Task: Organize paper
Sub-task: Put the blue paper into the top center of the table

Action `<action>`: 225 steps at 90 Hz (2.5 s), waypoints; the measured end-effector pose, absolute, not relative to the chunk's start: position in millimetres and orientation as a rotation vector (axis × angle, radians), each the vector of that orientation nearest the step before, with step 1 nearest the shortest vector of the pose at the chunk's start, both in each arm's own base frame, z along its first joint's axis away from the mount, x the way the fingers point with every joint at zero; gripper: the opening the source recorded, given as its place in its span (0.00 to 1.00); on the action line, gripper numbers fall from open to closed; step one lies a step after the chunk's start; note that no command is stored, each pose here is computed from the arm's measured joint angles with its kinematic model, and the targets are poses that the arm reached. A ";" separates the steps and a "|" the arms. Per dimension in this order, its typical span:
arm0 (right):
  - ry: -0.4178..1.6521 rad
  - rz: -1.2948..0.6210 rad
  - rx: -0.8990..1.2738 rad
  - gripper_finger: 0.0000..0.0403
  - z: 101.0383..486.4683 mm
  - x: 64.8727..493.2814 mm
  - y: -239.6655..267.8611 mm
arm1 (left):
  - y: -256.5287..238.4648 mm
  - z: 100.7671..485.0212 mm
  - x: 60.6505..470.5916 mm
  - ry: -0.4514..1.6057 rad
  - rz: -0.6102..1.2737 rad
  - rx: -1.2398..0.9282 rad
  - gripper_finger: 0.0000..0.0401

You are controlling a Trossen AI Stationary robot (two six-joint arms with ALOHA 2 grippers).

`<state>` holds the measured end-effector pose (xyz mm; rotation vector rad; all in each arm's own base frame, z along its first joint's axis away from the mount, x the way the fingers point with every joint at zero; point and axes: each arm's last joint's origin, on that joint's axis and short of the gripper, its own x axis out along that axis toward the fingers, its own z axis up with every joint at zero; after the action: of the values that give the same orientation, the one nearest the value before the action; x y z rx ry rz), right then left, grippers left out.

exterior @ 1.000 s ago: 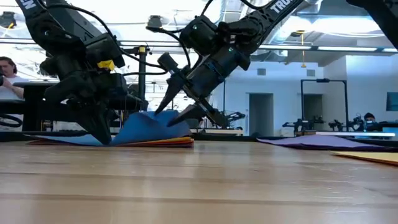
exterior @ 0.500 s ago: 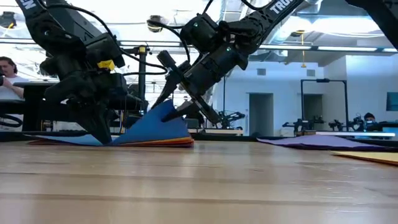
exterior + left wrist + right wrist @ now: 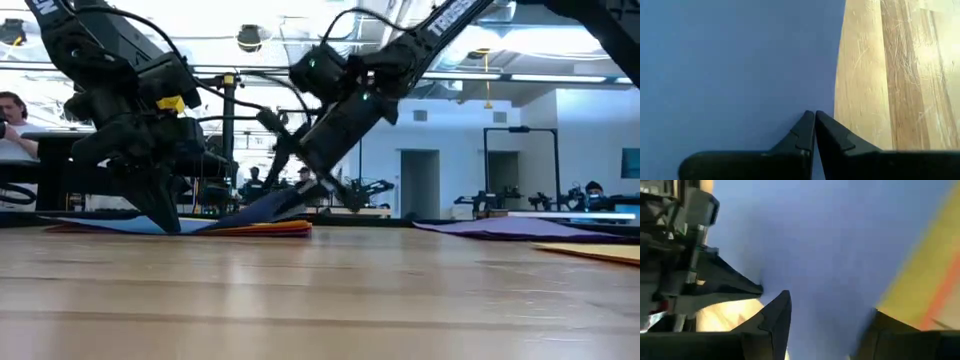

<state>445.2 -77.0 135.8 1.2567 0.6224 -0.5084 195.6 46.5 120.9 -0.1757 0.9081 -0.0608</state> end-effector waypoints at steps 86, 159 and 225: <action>1.250 0.010 0.167 0.00 241.0 293.6 -170.1 | 70.5 212.6 228.5 0.986 0.024 0.099 0.00; 1.224 -0.316 0.343 0.00 166.3 313.5 -232.1 | 79.4 129.7 216.6 1.384 0.268 -0.136 0.00; 1.126 -0.245 0.067 0.00 171.6 318.7 -248.0 | 74.3 147.2 196.9 1.440 0.305 -0.110 0.00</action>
<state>318.7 -248.0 171.6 0.0666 1.1262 -0.2450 196.9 74.3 147.2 -0.1104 1.4405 0.3048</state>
